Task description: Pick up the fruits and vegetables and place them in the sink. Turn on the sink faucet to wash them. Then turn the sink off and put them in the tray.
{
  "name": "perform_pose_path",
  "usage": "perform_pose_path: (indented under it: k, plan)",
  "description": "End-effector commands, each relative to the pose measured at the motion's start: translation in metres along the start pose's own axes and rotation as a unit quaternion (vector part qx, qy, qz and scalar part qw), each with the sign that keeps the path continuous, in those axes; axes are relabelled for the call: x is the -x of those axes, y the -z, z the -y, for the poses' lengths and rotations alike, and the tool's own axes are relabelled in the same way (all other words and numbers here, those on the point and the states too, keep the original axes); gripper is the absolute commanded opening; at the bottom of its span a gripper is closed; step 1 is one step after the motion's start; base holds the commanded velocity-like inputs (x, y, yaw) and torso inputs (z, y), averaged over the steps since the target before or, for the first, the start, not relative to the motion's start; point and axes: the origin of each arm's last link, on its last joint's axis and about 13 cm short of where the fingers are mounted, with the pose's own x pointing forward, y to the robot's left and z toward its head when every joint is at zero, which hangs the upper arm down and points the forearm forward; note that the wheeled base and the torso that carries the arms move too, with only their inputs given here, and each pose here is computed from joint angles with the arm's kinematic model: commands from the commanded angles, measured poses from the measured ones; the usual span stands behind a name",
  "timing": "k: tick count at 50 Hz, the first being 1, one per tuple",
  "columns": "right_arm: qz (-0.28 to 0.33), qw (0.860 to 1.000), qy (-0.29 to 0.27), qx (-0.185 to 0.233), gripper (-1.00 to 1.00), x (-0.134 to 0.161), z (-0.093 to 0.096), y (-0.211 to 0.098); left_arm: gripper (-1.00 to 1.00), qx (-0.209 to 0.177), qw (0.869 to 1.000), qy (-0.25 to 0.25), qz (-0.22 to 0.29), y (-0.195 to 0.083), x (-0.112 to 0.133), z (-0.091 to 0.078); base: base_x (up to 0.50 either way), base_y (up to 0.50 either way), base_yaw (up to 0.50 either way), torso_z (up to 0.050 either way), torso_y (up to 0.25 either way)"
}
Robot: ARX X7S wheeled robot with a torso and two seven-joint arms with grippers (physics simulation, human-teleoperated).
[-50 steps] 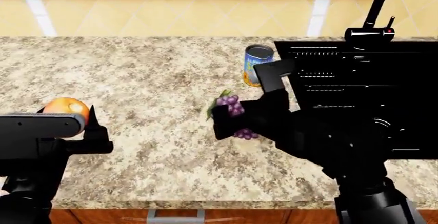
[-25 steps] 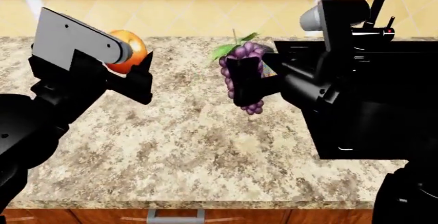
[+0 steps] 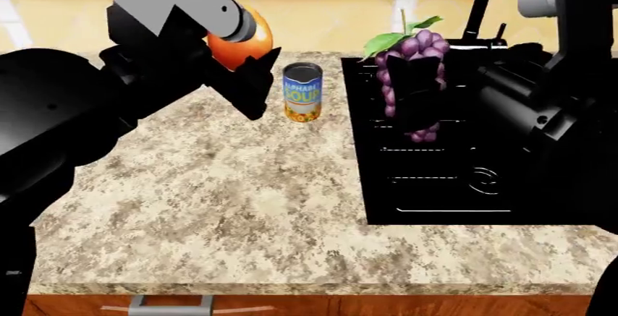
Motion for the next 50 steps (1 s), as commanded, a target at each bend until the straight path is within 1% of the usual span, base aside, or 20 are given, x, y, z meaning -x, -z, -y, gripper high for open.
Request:
perform_pose_path:
  k: [1,9,17,25,33,42,50]
  plan:
    - [-0.003,0.999,0.026,0.02,-1.0,0.011,0.008,-0.001,-1.0,-0.012,0.999,0.031,0.002,-0.011,-0.009,0.003,0.0,-0.5,0.0,0.0,0.0]
    - [0.014,0.999,0.045,0.017,-1.0,0.011,0.015,0.0,-1.0,-0.011,0.999,0.037,0.005,-0.012,-0.013,0.004,0.0,-0.5,0.0,0.0,0.0]
    - [0.015,0.998,0.056,0.013,-1.0,0.012,0.02,0.002,-1.0,-0.009,0.999,0.038,0.003,-0.011,-0.013,0.006,0.0,-0.5,0.0,0.0,0.0]
    - [0.007,0.999,0.041,0.011,-1.0,0.003,0.02,0.003,-1.0,-0.01,0.999,0.031,0.002,-0.011,-0.011,0.004,0.0,-0.5,0.0,0.0,0.0]
    - [0.003,1.0,0.027,0.007,-1.0,-0.007,0.021,0.006,-1.0,-0.005,1.0,0.02,-0.006,-0.003,-0.007,0.004,0.0,-0.5,0.0,0.0,0.001]
    - [-0.001,1.0,0.023,0.002,-1.0,-0.012,0.026,0.013,-1.0,-0.008,1.0,0.018,-0.007,-0.003,-0.007,0.007,0.0,-0.5,0.0,0.0,0.0]
    - [-0.001,1.0,0.023,0.002,-1.0,-0.013,0.026,0.012,-1.0,-0.008,1.0,0.017,-0.003,-0.002,-0.008,0.006,0.0,-0.5,0.0,0.0,0.001]
